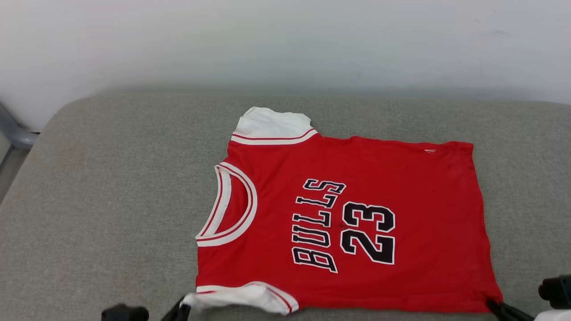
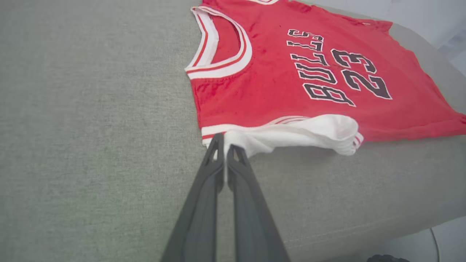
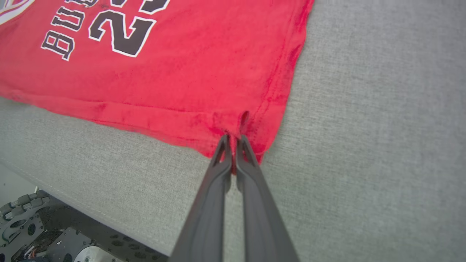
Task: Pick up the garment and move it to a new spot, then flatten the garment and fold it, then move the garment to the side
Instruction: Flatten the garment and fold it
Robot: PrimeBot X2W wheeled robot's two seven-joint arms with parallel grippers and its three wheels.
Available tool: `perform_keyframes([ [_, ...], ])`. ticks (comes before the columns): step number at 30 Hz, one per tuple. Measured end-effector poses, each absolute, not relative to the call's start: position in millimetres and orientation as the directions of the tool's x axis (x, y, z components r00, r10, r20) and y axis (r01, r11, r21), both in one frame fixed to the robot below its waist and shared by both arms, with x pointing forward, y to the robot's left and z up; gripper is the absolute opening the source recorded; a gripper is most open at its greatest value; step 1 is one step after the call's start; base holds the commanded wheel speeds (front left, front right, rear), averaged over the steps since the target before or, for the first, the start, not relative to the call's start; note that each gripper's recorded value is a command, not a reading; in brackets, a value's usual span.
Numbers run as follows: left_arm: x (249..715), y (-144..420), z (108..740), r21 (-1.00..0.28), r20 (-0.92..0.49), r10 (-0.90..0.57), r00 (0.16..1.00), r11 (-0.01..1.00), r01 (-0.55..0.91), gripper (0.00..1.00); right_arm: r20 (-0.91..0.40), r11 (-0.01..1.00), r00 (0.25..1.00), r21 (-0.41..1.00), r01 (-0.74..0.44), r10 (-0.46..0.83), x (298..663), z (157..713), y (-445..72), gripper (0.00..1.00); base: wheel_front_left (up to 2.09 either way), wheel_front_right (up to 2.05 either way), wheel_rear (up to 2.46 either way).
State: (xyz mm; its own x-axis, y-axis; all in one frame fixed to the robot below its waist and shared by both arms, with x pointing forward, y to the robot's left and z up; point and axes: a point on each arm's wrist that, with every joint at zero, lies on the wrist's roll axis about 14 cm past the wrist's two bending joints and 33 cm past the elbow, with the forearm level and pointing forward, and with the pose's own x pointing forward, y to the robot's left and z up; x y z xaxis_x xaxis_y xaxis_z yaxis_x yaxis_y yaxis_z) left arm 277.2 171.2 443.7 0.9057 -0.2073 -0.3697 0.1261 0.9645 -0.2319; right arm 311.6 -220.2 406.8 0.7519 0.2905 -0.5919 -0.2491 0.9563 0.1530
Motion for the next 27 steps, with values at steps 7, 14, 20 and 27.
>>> perform_keyframes([
  [7,326,163,469,-0.169,-0.262,-0.271,0.926,0.958,0.233,0.0,-0.558,0.951,0.77,0.168,-0.258,0.308,333,421,-211,0.0,0.0,0.0,0.0],
  [14,378,158,482,-0.101,-0.21,-0.327,0.922,0.945,0.312,0.0,-0.527,0.955,0.797,0.181,-0.234,0.295,358,433,-217,0.0,0.0,0.0,0.0],
  [20,419,153,479,-0.064,-0.208,-0.367,0.907,0.93,0.362,0.0,-0.529,0.961,0.804,0.193,-0.2,0.274,378,431,-226,0.0,0.0,0.0,0.0],
  [27,457,156,459,-0.04,-0.242,-0.37,0.897,0.927,0.372,0.0,-0.559,0.964,0.786,0.189,-0.188,0.263,398,416,-229,0.0,0.0,0.0,0.0],
])
